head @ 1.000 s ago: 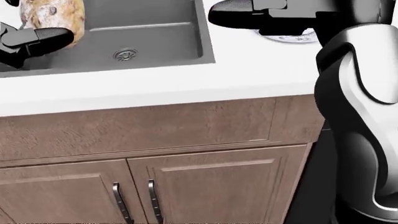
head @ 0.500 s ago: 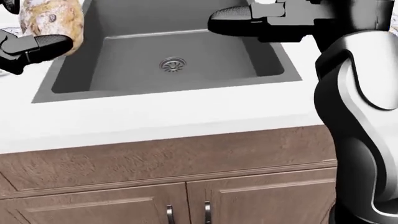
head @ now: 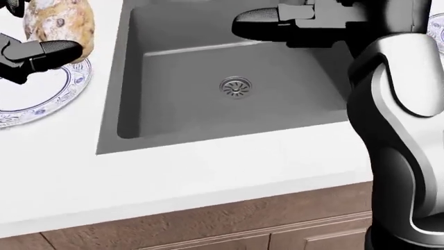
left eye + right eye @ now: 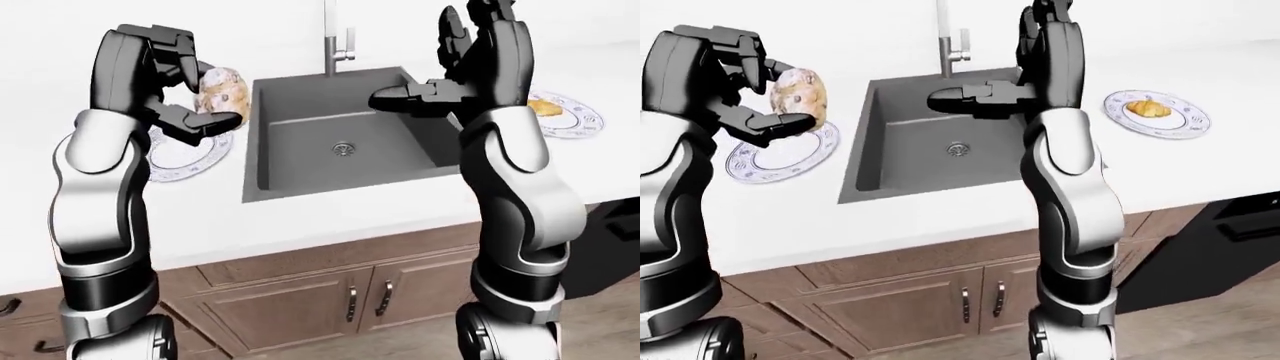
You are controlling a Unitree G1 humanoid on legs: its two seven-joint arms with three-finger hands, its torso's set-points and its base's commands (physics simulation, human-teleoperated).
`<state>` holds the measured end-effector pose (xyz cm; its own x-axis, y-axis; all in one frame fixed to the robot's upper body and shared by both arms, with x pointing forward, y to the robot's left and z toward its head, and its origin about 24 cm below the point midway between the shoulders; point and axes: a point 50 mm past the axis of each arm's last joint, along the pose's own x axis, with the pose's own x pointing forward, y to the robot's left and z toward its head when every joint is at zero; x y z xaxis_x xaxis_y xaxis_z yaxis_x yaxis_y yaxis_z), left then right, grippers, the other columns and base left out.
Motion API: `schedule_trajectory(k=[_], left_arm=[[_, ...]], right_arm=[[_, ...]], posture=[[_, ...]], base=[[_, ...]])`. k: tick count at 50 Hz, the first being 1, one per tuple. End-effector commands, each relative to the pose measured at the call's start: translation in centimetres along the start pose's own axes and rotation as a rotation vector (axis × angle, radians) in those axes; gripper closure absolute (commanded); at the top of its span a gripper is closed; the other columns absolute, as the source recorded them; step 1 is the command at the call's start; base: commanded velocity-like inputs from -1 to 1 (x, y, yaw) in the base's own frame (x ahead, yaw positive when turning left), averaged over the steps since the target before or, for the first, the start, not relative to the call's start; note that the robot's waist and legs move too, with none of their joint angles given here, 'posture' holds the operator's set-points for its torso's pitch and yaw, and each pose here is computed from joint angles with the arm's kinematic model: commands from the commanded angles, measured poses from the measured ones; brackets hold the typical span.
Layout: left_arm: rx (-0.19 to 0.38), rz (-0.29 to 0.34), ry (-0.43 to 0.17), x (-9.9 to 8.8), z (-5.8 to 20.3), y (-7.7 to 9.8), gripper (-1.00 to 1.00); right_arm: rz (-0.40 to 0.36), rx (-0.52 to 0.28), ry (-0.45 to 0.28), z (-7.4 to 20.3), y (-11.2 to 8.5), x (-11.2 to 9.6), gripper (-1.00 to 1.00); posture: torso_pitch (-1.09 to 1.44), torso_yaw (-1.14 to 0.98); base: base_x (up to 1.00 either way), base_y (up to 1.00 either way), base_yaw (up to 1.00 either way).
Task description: Place the pastries on the plates.
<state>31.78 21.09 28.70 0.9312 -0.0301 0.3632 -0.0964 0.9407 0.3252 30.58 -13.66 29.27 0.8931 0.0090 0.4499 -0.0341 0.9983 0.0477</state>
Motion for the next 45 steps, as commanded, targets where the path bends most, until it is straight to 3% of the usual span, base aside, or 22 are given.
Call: schedule_trajectory(k=[1,45], left_arm=[[0.024,0.072,-0.106,-0.24,2.23,1.45,1.0],[0.04,0.053,-0.097,-0.04,2.34,1.09,1.0]], right_arm=[[0.04,0.014,-0.114,2.19,0.79,-0.14,-1.0],[0.034,0.018,-0.113,1.95,0.58,-0.36,-1.0]], posture=[[0.0,0.0],[0.0,0.0]], base=[[0.0,0.52,0.0],[-0.02,0.16,0.0]])
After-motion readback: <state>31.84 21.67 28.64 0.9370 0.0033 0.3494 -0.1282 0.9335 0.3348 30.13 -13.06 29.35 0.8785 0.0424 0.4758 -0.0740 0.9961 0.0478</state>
